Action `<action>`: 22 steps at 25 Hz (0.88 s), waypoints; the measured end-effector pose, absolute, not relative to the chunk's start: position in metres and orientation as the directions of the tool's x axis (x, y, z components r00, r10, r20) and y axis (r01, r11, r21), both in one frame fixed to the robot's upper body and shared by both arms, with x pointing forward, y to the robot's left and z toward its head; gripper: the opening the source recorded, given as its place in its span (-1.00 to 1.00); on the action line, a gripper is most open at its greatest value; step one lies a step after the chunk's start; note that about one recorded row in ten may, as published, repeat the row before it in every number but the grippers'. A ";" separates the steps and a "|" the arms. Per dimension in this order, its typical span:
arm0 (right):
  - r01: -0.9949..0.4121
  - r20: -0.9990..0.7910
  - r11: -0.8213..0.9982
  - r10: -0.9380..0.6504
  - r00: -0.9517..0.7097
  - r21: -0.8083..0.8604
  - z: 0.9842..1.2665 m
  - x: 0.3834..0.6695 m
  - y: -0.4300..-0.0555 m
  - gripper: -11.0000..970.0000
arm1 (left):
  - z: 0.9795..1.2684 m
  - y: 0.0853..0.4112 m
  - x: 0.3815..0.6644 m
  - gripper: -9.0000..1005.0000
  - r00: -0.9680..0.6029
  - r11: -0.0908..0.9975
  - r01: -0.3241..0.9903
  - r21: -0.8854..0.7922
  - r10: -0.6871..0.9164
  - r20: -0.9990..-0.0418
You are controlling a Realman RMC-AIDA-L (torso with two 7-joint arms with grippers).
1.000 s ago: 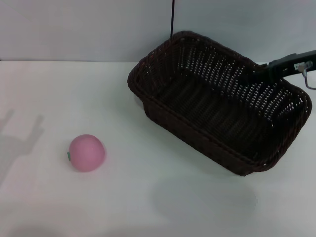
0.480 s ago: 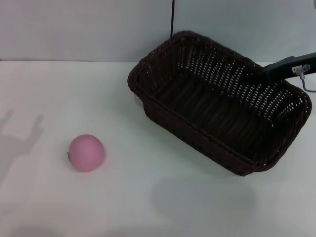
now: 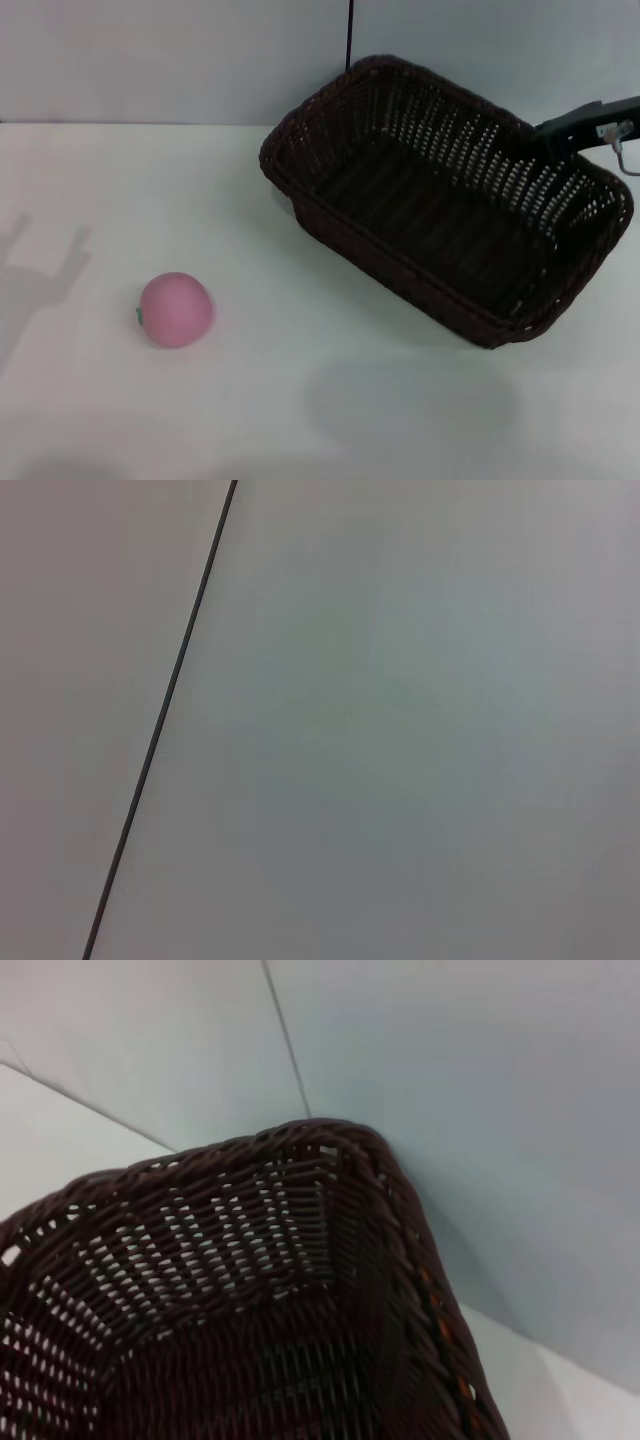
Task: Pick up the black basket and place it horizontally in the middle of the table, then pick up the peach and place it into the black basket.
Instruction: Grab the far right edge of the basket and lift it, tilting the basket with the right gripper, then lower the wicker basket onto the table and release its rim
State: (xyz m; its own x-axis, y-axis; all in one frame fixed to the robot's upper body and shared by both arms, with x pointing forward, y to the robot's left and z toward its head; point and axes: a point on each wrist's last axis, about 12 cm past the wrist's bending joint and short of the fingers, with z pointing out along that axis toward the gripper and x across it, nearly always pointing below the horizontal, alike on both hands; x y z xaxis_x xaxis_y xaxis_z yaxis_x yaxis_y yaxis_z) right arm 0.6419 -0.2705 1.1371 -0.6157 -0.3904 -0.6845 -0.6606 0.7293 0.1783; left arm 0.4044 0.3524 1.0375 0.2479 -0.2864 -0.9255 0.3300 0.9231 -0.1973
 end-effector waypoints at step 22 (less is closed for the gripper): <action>-0.972 -0.643 0.000 -0.750 0.155 -0.235 1.191 0.627 -0.227 -0.62 | 1.035 0.348 0.398 0.48 0.251 0.926 0.324 -0.193 -0.281 -0.926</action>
State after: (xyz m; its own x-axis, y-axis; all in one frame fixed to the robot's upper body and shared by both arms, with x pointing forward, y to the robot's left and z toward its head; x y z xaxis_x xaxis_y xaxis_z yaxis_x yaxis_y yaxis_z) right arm 0.6274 -0.2274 1.1906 0.1554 -0.7500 -0.6430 -0.9720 0.0001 -0.2350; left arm 0.3981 0.3482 1.0347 0.2513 -0.2814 -0.9261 0.3241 0.9260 -0.1934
